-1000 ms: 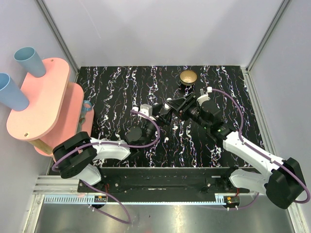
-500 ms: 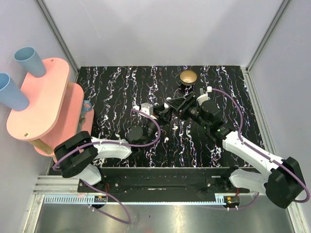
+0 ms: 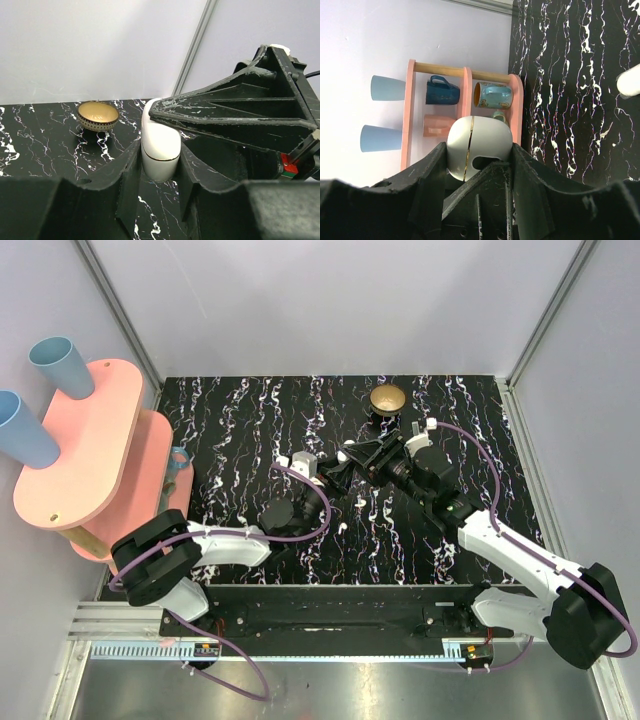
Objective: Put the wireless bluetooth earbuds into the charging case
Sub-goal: Pass from the right arm to the left
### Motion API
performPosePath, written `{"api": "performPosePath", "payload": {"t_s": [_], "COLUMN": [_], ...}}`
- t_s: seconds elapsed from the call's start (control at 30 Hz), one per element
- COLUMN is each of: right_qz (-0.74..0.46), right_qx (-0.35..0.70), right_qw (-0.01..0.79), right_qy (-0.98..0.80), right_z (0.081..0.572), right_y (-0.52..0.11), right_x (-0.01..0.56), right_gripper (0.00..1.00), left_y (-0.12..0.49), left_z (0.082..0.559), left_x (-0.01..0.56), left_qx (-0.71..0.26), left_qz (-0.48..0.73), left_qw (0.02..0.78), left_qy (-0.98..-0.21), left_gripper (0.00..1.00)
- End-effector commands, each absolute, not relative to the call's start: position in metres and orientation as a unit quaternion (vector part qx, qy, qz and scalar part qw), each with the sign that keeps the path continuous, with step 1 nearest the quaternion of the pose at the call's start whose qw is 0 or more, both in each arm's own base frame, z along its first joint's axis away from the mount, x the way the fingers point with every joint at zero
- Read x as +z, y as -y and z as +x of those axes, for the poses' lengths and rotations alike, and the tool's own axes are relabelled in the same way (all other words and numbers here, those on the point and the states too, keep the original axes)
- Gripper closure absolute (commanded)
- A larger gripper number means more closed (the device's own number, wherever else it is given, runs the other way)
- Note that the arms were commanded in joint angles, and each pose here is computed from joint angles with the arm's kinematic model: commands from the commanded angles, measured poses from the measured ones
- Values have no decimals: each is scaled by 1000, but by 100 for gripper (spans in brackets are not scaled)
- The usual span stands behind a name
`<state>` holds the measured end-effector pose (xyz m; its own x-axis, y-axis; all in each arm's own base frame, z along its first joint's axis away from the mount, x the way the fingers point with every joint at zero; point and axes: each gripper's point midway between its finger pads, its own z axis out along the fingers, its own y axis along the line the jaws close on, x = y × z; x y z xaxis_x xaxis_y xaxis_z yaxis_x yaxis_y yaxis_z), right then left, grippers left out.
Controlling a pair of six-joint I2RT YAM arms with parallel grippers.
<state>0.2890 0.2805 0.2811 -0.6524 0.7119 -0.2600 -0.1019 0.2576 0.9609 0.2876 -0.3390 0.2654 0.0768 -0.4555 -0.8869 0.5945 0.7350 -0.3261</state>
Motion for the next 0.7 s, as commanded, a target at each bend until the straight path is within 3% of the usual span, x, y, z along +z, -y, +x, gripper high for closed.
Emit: {"api": "performPosePath", "payload": {"t_s": [0.0,0.13,0.17,0.27,0.43,0.67], "right_qz": [180,167,165,156,145,125], "right_qx": [599,596,596,595,593,587], "right_qw": [364,373,374,381,393,413], "right_qy": [-691,-691,-691,-690,-688,-685], "right_z": [278,277,276,276,274,274], "right_y": [-287,-286,-287,-286,-284,-283], "right_x": [306,307,308,311,316,325], "right_gripper": [76,67,64,60,50,24], "left_y": [311,314,313,308,300,300], "left_z": [269,262,261,259,260,258], "left_x": [357,356,356,356,355,354], "left_qx": [-437,-439,-441,-448,-457,-471], "left_qz": [-1,36,40,48,59,85], "left_qw": [794,796,796,793,790,783], "left_qy": [-423,-415,-413,-409,-404,-397], "left_gripper": [70,78,86,100,100,100]}}
